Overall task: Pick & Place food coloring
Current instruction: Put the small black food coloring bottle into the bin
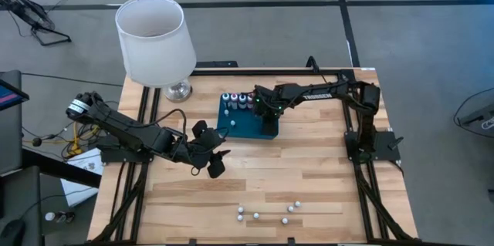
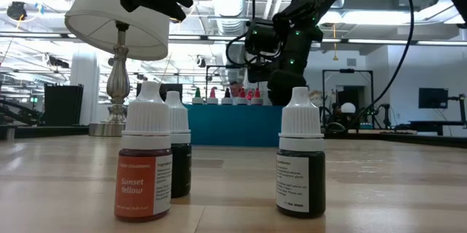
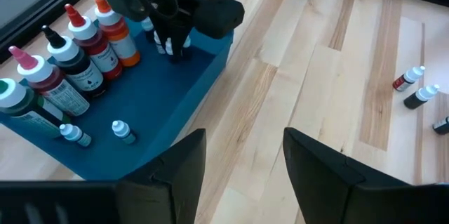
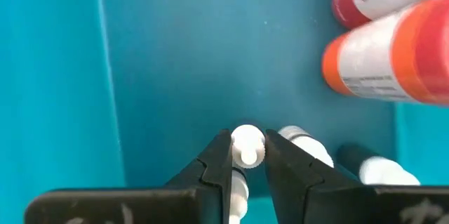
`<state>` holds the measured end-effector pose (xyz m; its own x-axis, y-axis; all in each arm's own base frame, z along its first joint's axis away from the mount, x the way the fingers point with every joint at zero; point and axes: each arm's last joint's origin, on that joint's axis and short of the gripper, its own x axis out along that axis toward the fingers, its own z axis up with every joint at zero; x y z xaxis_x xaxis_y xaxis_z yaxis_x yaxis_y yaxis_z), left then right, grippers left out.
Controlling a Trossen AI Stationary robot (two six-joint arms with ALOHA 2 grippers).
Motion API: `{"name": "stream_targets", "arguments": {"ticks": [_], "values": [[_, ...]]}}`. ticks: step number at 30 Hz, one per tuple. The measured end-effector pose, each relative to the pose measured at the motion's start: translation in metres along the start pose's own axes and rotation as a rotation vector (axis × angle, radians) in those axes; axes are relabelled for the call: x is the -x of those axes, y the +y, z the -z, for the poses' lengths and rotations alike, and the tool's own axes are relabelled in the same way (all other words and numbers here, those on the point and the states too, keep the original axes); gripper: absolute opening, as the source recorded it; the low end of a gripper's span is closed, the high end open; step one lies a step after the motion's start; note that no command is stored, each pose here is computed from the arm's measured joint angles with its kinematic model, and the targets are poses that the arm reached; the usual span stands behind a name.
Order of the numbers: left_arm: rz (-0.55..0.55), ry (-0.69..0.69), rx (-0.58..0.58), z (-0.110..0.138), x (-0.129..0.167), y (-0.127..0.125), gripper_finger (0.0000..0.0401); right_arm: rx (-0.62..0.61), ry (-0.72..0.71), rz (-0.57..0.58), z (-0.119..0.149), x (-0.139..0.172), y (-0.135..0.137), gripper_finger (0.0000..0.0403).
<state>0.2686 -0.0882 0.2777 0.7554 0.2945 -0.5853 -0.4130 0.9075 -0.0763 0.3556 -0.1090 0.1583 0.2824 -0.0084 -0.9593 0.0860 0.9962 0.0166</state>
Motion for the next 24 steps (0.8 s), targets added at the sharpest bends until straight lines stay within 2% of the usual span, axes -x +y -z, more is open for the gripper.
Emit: {"name": "stream_targets", "arguments": {"ticks": [4, 12, 24], "values": [[0.000, 0.000, 0.000, 0.0000, 0.0000, 0.0000, 0.0182, -0.027, -0.001, -0.009, 0.0005, 0.0002, -0.0019, 0.0063], [0.000, 0.000, 0.002, 0.0000, 0.0000, 0.0000, 0.0182, -0.053, 0.011, -0.010, 0.0026, -0.0017, -0.0041, 0.0091], [0.000, 0.000, 0.001, 0.0000, 0.0000, 0.0000, 0.0182, -0.050, 0.006, -0.025, 0.0021, -0.0020, -0.0027, 0.0112]]}}
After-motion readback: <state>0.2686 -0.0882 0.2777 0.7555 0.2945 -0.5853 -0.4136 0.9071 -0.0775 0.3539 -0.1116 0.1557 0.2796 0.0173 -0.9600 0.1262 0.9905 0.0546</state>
